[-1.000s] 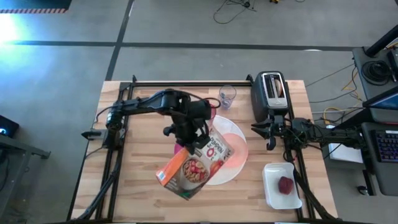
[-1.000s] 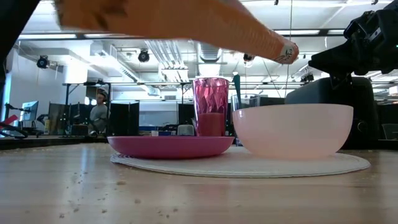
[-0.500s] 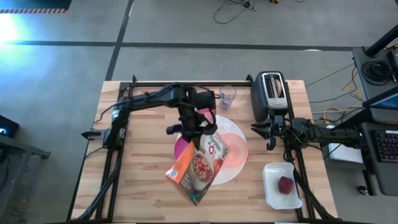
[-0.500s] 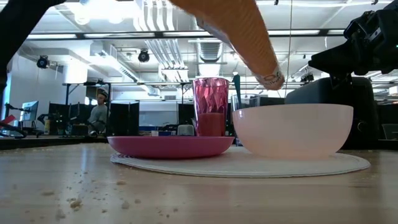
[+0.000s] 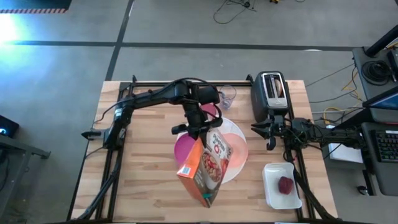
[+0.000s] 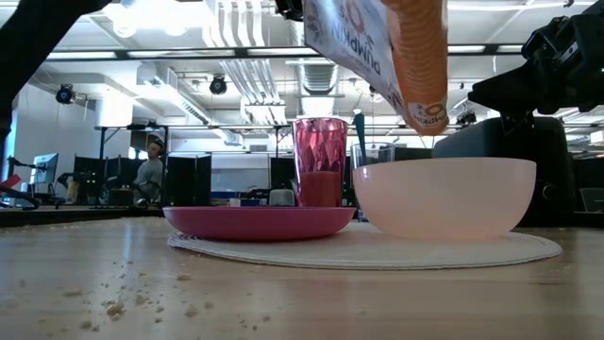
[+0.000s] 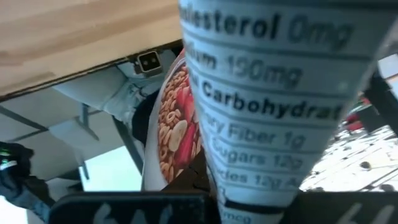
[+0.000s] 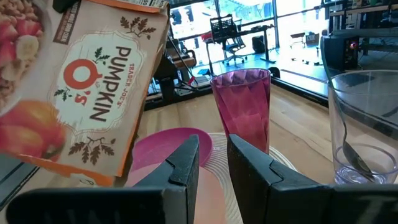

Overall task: Arrange a breakfast setting
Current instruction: Pour the cereal into the orange bowl

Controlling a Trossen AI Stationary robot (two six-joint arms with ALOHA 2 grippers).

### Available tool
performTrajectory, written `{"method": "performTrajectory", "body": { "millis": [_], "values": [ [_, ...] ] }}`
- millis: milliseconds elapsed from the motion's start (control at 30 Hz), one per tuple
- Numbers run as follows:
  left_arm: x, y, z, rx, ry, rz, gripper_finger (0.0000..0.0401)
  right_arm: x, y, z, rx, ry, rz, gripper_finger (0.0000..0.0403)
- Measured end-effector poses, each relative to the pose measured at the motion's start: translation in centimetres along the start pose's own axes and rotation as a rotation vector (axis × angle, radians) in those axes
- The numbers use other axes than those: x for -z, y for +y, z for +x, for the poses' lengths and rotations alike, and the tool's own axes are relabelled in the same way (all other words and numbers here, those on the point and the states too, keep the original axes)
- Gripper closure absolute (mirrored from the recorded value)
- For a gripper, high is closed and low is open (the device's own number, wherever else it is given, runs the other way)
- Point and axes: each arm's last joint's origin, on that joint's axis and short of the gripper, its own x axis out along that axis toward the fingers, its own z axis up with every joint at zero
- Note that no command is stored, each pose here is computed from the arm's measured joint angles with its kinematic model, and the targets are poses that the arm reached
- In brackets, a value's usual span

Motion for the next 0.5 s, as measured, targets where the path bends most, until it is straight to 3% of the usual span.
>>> {"method": "performTrajectory", "body": {
  "millis": [500],
  "values": [
    [-0.3, -1.7, -0.3, 0.108, 0.093, -0.13, 0.0401, 0.0, 0.0, 0.0, 0.0, 0.0, 0.0, 0.033]
  ]
}}
